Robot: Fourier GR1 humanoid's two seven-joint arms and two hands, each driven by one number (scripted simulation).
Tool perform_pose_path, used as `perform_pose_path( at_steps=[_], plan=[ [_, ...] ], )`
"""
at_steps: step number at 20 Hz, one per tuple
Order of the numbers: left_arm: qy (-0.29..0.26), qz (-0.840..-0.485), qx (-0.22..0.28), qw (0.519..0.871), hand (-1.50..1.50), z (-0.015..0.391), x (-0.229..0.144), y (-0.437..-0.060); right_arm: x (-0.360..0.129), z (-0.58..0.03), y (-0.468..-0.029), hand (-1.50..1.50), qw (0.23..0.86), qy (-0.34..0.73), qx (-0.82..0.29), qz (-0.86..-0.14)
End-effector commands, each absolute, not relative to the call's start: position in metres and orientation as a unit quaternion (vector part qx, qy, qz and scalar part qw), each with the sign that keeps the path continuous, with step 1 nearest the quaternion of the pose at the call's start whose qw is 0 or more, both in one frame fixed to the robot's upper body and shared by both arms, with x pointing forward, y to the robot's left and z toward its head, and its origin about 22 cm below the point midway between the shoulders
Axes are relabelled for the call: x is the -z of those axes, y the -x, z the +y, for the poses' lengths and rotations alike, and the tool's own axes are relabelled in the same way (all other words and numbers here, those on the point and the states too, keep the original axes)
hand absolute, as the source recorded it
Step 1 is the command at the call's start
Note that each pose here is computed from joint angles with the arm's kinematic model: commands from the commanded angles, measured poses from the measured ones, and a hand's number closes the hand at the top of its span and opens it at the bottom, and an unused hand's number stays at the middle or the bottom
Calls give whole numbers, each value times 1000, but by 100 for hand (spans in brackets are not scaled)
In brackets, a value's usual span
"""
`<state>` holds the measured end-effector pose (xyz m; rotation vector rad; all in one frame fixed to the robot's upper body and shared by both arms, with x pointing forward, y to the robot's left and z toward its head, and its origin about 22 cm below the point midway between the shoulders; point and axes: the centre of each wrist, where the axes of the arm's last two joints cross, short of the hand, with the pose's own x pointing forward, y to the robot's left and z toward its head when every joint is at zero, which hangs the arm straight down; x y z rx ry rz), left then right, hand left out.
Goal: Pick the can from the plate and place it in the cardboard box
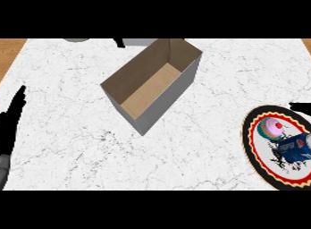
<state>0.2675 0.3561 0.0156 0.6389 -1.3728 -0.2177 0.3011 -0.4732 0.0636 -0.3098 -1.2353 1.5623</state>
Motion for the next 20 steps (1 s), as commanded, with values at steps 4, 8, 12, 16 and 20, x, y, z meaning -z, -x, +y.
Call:
perform_pose_path(
  at_steps=[4, 8, 12, 16, 20],
  plan=[
    [-293, -620, 100, 721, 0, 371, -16, -264, -57, -463, -314, -150, 538, 89, -663, -514],
    [-294, -621, 98, 720, 0, 354, -23, -270, -46, -452, -310, -150, 532, 65, -662, -524],
    [-284, -611, 94, 733, 0, 362, -15, -256, -67, -459, -307, -150, 522, 34, -659, -540],
    [-297, -619, 90, 722, 0, 363, -14, -261, -61, -437, -295, -150, 507, 19, -660, -554],
    [-295, -620, 98, 721, 0, 360, -4, -269, -62, -440, -289, -150, 513, 39, -675, -529]
  ],
)
